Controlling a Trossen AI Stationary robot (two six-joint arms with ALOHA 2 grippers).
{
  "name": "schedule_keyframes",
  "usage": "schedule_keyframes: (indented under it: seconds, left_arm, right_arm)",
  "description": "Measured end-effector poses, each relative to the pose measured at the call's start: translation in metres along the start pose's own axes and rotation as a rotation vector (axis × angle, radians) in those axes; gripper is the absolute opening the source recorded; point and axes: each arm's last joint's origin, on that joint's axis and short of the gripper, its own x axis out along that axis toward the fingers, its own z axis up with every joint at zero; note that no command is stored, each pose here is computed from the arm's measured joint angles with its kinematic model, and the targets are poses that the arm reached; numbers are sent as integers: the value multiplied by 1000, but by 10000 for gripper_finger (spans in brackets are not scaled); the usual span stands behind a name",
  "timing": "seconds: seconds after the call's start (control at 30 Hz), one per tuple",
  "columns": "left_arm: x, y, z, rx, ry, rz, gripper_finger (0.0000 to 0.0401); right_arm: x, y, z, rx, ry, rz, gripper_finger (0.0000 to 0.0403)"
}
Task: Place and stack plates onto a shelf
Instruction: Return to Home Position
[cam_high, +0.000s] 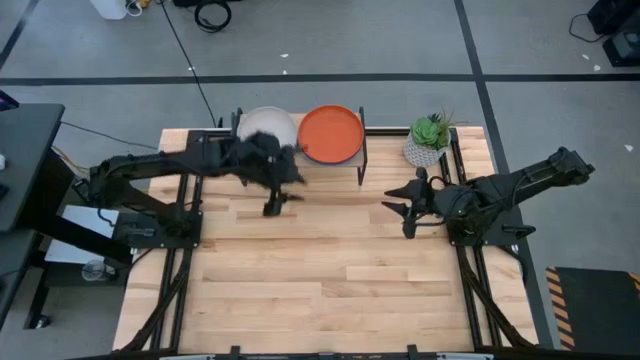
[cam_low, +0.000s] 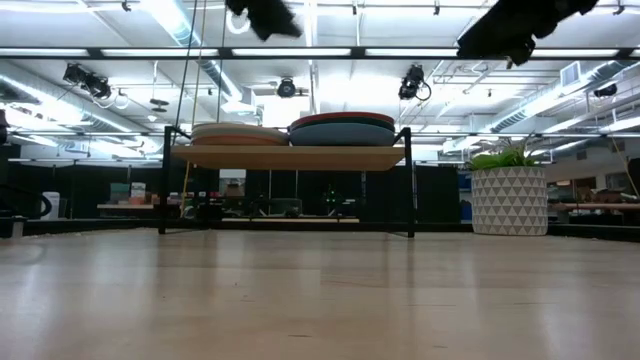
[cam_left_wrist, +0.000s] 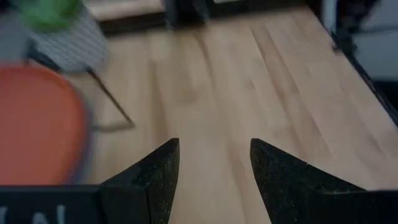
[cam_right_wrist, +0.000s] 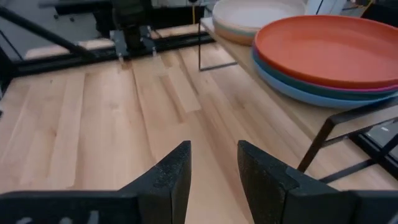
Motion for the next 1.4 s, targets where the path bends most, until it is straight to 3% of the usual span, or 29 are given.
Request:
schedule_keyframes:
  seconds: [0.2,0.47,0.8,1.4]
  left_arm:
    - [24,-24,-50,3,71,-33,203]
    - [20,-35,-92,-62,-15,3,203]
    - [14,-45,-133,-128,-192,26,203]
    - [8,-64,-203,-218,-335,16,203]
  right_arm:
    - [-11,-19,-25,74,-61,1,137]
    - [-25,-42,-54,179,-191,17,137]
    - [-35,-56,-78,208,-273,58,137]
    - [-28,-61,-111,216,-324,53,136]
